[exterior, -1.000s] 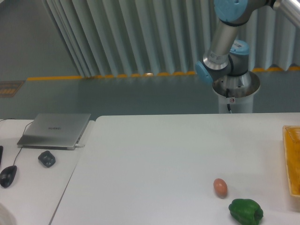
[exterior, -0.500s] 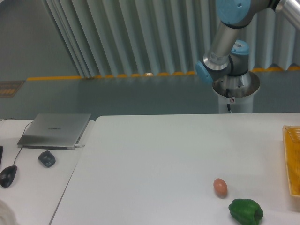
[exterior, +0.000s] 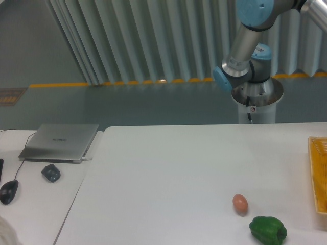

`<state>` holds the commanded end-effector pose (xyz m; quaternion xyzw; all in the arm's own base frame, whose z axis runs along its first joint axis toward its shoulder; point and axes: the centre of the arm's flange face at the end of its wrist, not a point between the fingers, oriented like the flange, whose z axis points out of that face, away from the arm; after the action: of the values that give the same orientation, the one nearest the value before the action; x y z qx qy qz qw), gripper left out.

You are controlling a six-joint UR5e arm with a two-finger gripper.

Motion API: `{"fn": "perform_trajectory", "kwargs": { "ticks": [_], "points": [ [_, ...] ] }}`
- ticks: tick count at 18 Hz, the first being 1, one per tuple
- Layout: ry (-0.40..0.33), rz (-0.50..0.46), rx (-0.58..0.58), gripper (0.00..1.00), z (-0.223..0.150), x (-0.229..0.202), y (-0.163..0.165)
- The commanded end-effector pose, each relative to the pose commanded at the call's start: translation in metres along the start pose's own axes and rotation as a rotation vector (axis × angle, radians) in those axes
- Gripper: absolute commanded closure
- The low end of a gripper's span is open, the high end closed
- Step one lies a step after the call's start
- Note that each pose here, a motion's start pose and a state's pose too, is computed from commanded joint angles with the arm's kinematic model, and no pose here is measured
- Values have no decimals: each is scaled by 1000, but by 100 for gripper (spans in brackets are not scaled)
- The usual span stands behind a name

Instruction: Place the red pepper on the table

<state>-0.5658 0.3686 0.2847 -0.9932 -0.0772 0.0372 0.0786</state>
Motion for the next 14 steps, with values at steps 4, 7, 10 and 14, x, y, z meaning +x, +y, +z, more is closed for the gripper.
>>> {"fn": "perform_trajectory", "kwargs": {
  "ticks": [4,7,10,14],
  "points": [
    [-1,-6,0,16,-1,-2,3],
    [-2,-4,2,26,-3,-3,4],
    [-8,4,1,30,-8,-2,5],
    [-19,13,8,30,-20,1,2]
  ]
}}
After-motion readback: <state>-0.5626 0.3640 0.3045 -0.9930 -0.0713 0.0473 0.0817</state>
